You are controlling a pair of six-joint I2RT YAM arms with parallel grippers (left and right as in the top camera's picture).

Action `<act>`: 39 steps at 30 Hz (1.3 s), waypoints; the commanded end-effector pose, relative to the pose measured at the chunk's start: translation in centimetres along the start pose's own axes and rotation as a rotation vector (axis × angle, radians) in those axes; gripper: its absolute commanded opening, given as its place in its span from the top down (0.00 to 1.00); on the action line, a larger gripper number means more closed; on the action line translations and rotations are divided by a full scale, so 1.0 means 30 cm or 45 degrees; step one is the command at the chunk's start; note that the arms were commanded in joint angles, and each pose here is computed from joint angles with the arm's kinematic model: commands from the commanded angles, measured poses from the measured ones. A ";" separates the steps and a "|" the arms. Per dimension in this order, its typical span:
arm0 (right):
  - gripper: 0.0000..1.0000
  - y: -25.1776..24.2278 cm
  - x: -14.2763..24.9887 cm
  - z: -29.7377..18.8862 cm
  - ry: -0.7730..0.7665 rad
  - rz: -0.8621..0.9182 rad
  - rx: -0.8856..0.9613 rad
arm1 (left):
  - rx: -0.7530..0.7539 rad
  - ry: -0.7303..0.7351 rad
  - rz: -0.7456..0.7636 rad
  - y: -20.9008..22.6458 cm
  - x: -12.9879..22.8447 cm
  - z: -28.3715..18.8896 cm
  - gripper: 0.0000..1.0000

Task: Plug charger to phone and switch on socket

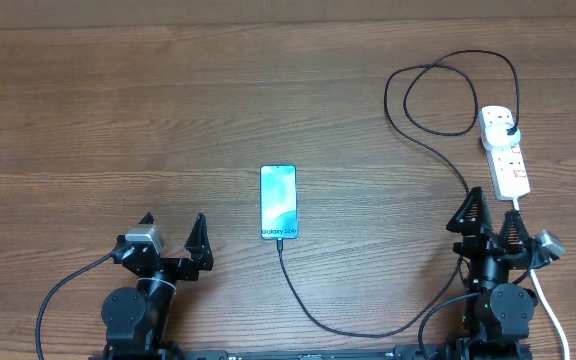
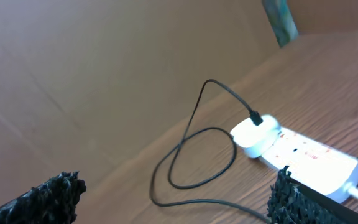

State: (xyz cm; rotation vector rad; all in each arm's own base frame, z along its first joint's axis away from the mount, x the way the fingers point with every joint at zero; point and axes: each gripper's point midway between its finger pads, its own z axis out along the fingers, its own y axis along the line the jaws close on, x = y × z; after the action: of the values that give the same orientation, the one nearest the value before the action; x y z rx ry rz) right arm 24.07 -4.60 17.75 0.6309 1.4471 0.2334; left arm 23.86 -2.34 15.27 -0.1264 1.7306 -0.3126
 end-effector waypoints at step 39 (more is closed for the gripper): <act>0.00 0.013 0.015 0.000 0.015 -0.297 -0.043 | -0.038 -0.084 0.016 0.018 -0.039 0.001 0.00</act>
State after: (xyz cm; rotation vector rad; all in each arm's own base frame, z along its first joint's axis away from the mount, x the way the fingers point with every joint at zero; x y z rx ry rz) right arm 24.22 -3.97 17.76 0.4319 1.5137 0.0838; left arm 23.92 -2.15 15.46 -0.1328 1.7213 -0.3029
